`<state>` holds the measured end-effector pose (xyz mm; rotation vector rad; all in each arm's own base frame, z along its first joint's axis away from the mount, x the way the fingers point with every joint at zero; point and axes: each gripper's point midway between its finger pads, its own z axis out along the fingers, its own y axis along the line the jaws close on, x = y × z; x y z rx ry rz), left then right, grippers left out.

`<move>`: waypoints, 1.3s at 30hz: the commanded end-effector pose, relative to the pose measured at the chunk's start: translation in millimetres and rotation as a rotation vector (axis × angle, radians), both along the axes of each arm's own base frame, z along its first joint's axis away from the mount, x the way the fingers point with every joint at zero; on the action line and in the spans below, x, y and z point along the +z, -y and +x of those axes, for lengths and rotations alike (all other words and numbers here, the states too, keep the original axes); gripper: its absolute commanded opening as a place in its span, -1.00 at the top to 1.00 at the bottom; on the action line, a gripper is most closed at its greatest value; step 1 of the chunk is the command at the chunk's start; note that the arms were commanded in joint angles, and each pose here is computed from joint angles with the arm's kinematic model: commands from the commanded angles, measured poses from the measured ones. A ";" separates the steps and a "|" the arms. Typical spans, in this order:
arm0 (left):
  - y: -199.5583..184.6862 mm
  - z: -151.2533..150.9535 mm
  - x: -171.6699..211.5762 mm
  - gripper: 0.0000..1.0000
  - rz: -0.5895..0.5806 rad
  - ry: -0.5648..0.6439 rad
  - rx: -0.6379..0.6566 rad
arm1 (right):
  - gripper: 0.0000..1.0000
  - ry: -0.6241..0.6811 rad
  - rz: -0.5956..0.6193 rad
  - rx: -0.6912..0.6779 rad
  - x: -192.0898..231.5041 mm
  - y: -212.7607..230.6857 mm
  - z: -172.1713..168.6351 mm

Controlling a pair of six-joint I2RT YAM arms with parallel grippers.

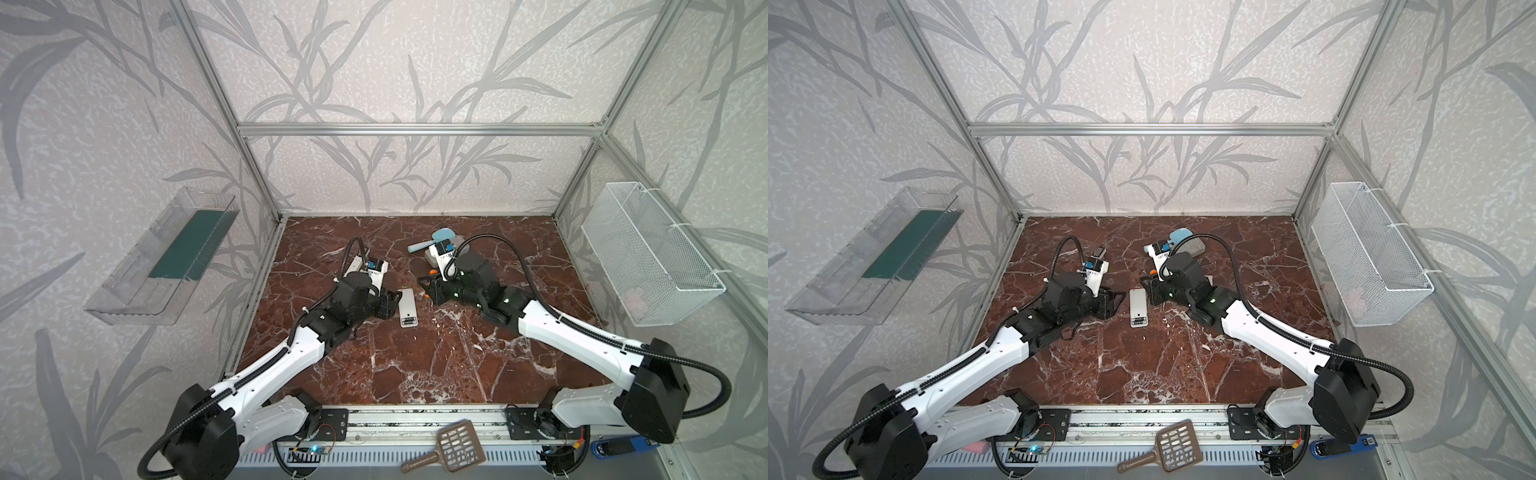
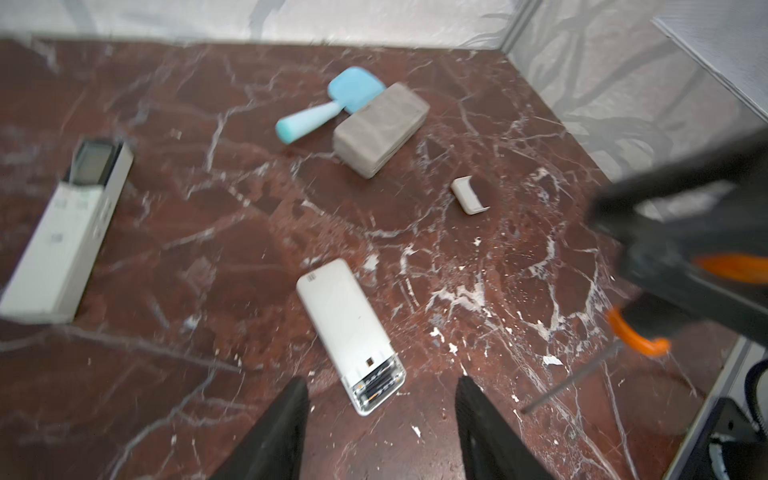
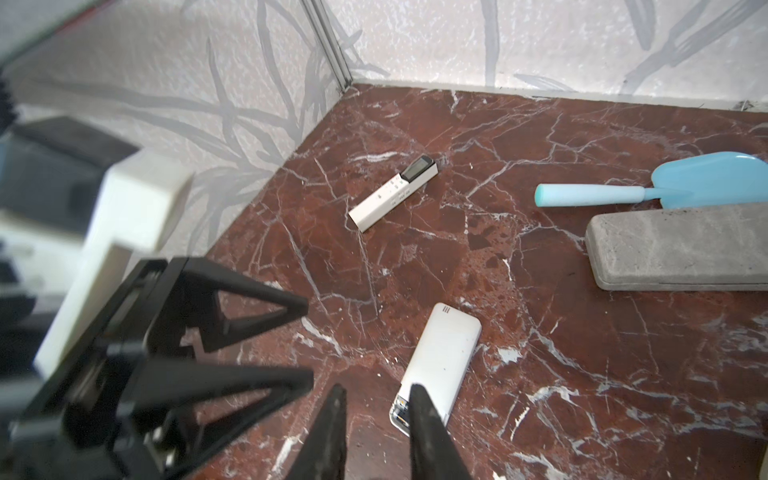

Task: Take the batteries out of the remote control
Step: 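Grasp the remote's battery end with the right gripper while the left lowers onto it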

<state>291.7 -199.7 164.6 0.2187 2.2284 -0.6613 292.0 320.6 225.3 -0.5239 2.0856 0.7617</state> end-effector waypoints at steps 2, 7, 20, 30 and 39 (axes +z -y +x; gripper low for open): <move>2.0 -12.3 -48.9 -0.11 -0.198 -0.286 0.074 | 1.00 0.077 -0.051 0.018 -23.2 -22.4 0.9; 16.8 -6.6 -73.9 0.04 -0.306 -0.380 0.081 | 1.00 0.075 -0.083 0.033 -43.4 -37.0 2.2; 39.7 12.9 -117.5 0.47 -0.433 -0.520 0.122 | 1.00 0.111 -0.174 -0.049 -61.3 -18.8 19.5; 53.1 11.5 -125.4 0.54 -0.453 -0.557 0.115 | 1.00 0.052 -0.135 -0.071 -68.3 -9.3 33.5; 49.3 8.9 -132.6 0.55 -0.429 -0.578 0.135 | 1.00 0.097 -0.156 -0.029 -68.8 -19.9 41.7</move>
